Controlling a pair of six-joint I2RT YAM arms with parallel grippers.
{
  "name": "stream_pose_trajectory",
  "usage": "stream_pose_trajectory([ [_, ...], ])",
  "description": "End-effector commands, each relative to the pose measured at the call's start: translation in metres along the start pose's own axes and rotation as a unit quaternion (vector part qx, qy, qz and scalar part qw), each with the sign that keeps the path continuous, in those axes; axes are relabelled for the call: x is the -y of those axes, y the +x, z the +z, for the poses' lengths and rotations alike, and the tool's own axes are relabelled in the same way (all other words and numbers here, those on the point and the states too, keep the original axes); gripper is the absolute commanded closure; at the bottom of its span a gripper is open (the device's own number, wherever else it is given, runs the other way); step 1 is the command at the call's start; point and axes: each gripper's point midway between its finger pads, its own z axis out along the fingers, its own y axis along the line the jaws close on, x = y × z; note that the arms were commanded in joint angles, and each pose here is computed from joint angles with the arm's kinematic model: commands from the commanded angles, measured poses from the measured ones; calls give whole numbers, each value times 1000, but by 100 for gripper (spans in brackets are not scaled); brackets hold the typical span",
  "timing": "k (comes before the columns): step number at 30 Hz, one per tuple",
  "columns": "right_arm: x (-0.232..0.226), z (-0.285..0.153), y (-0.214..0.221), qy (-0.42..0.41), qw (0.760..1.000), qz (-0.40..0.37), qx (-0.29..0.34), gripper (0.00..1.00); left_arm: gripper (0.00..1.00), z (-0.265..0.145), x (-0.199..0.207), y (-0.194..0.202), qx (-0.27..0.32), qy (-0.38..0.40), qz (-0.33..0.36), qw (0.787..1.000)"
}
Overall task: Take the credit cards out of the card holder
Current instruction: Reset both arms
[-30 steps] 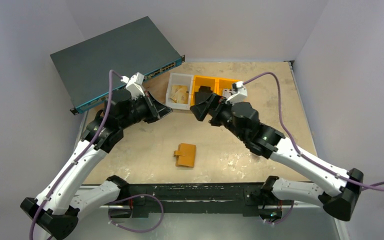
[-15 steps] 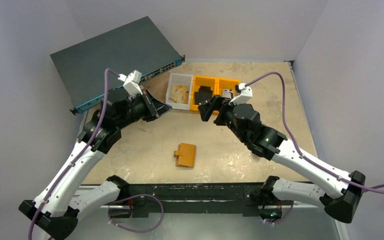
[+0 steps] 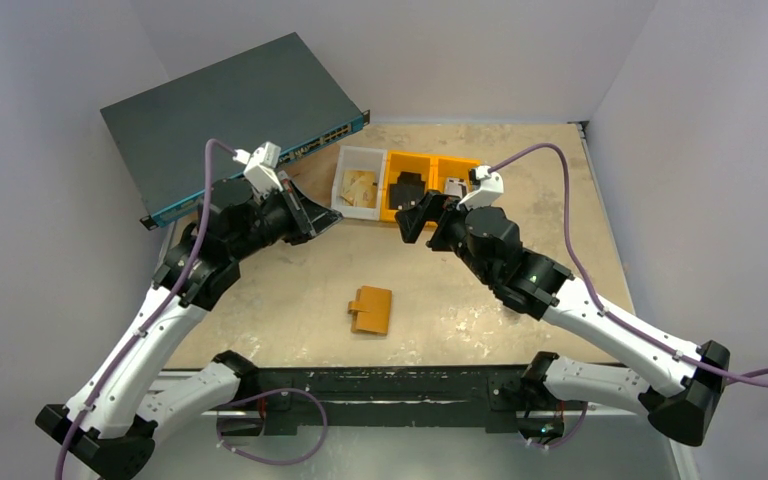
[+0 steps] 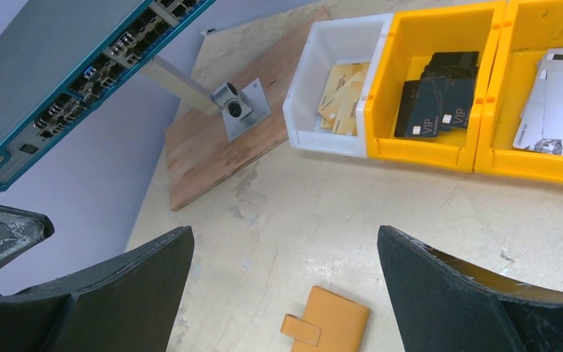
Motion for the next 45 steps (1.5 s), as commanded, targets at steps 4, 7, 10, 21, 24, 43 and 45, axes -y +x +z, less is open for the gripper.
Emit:
stream_pose_trajectory([
  [4, -9, -2, -11, -13, 1000, 7, 9, 1, 100, -4, 2, -2, 10, 11, 6, 1000],
  [7, -9, -2, -11, -13, 1000, 8, 9, 1, 100, -5, 2, -2, 10, 11, 6, 1000],
  [10, -9, -1, -10, -11, 1000, 6, 8, 1, 100, -6, 2, -2, 11, 12, 6, 1000],
  [21, -9, 3, -6, -12, 1000, 9, 2, 1, 100, -5, 1, -1, 9, 10, 5, 1000],
  [24, -10, 3, -6, -13, 1000, 8, 1, 1, 100, -5, 0, 0, 9, 9, 5, 1000],
  [43, -12, 2, -6, -20, 1000, 10, 1, 1, 100, -2, -2, 1, 5, 5, 4, 1000],
  [45, -12, 2, -6, -21, 1000, 11, 1, 1, 100, -1, -2, 1, 5, 5, 4, 1000],
])
